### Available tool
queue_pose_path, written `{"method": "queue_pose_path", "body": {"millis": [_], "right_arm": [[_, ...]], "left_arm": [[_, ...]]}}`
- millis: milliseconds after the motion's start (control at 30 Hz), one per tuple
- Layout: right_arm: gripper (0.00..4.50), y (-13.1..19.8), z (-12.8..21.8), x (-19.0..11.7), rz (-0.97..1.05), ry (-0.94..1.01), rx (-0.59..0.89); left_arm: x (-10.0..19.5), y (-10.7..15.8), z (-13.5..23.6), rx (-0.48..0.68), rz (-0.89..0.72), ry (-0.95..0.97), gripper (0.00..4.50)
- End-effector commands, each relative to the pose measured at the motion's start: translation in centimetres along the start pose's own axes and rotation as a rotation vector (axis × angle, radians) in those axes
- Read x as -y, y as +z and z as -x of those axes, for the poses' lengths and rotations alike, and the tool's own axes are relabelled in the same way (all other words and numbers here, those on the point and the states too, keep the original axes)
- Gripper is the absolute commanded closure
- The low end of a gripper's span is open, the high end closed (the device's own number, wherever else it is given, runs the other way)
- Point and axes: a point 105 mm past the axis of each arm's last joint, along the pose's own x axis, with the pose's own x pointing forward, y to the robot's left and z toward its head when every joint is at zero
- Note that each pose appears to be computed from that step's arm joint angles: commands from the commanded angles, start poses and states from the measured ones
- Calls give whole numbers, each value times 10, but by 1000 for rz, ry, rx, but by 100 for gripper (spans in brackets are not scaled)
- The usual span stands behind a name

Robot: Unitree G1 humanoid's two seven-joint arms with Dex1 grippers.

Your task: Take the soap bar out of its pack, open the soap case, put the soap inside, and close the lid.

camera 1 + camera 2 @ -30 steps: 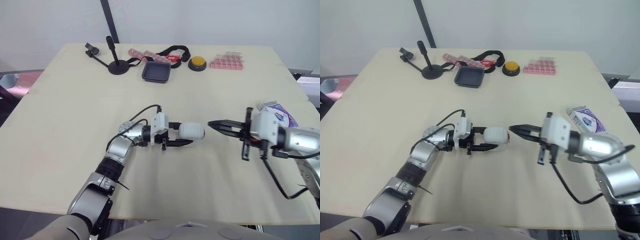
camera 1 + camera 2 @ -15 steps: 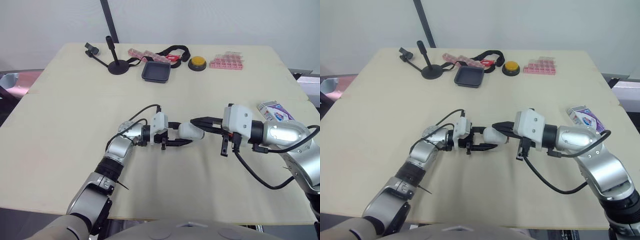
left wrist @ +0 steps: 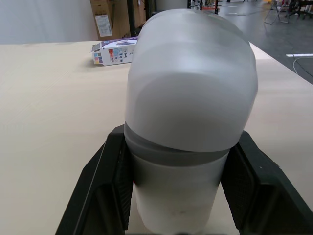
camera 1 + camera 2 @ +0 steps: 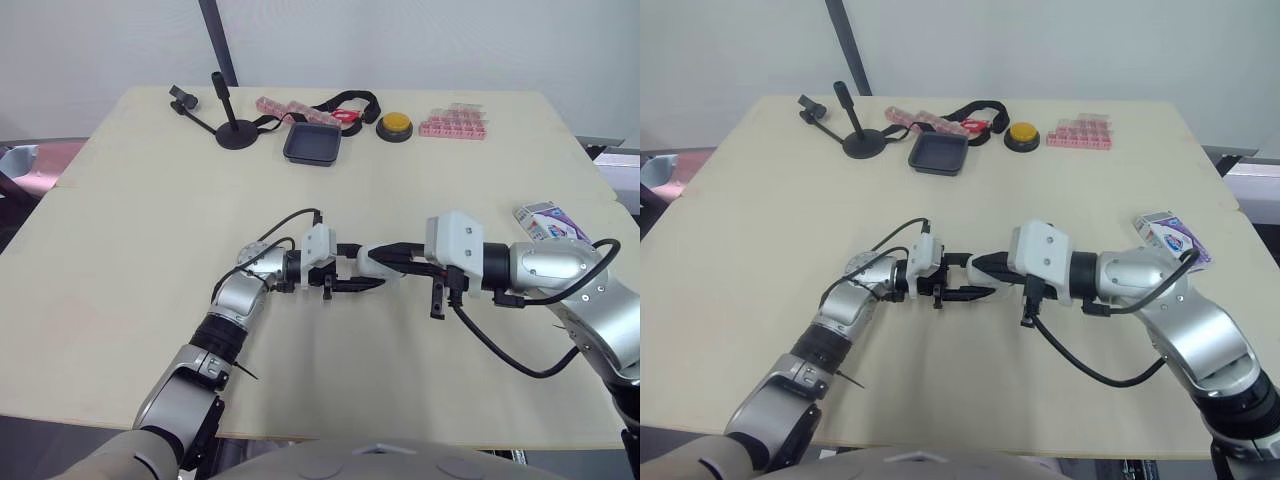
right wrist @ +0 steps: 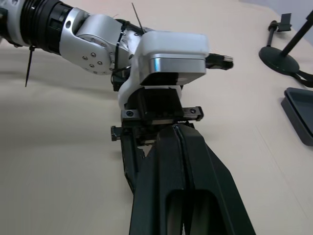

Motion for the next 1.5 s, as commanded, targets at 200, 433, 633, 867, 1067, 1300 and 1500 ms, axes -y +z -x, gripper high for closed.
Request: {"method": "queue_pose_path", "body": {"millis": [200,433,633,867,1067,1300,1500], "right_arm": [[448,-1,6,-3,-8,-1,-15],[448,-10,11,0,-33,-33,-35],[448,-14,14,1,-31,-41,-47],[448,-14,15,0,-40,-45,-41],[448,-14,16,-2,-49,-35,-37],[448,0,18,-5,-30,11,15],[448,24,16,11,-4,-22,95]], "left_arm": [[-1,5,0,4,-21,5,258],[-2,5,0,7,-24,4,258],[-1,5,-1,9,-23,4,258],[-1,5,-1,7,-24,3,258],[-1,5,-1,6,-24,3,258],[-1,5,-1,6,-22,2,258],[-2,5,0,4,-20,5,258]]}}
